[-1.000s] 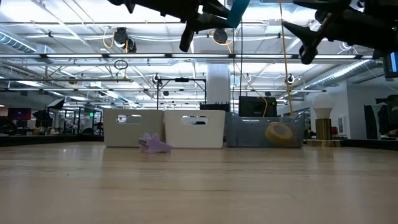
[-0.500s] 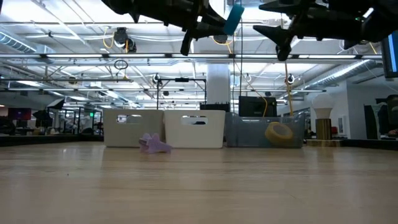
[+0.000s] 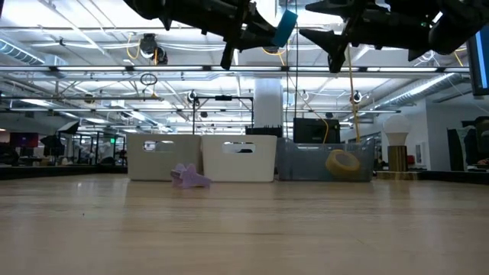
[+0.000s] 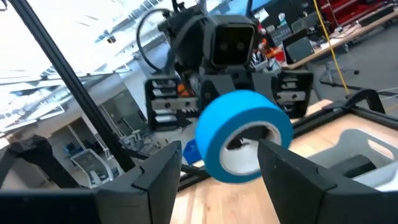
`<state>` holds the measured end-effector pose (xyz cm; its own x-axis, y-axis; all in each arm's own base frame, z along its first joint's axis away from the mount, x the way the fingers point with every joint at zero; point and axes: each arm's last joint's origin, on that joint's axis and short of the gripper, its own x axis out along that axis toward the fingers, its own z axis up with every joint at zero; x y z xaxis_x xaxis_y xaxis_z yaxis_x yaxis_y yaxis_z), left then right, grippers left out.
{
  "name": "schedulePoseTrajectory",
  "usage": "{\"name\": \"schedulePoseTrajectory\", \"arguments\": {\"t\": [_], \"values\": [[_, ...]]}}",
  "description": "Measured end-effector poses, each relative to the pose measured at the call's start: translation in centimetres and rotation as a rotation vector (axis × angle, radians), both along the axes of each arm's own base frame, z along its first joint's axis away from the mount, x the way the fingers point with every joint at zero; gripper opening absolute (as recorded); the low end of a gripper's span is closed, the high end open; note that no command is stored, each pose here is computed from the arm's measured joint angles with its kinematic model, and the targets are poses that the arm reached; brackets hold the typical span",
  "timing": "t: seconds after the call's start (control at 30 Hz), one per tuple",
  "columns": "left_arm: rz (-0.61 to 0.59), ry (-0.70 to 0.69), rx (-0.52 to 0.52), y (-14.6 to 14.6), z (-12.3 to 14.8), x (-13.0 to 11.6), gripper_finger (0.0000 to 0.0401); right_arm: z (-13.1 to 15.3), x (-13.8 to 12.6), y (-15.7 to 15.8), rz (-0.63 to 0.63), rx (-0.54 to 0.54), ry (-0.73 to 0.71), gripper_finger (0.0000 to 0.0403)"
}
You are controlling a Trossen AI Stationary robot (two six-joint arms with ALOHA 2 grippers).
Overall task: Pick and place Stapler, Stapler remover, tape
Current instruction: Put the blue tape into the black bin
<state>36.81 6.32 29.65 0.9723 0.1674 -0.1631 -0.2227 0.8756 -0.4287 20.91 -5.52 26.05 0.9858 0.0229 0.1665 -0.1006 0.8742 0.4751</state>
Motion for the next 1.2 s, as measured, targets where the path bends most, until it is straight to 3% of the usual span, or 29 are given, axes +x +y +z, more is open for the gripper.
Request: {"name": "schedulePoseTrajectory", "arguments": {"t": [0.5,0.97,1.2], "values": [[0.0,0.001,0.004,0.0,0.0,0.0,0.0038,-0.8,1.3,-0.4,0.008,0.051,0.004,0.0206],[0.022,0.045,0.025,0.1,-0.4,-0.1,0.0038,-0.1,2.8,-0.8,0.038,0.031,0.02,0.0204],[0.02,0.05,0.023,0.0,-0.4,-0.1,0.0038,0.0,2.8,-0.7,0.056,0.047,0.02,0.0149]]}}
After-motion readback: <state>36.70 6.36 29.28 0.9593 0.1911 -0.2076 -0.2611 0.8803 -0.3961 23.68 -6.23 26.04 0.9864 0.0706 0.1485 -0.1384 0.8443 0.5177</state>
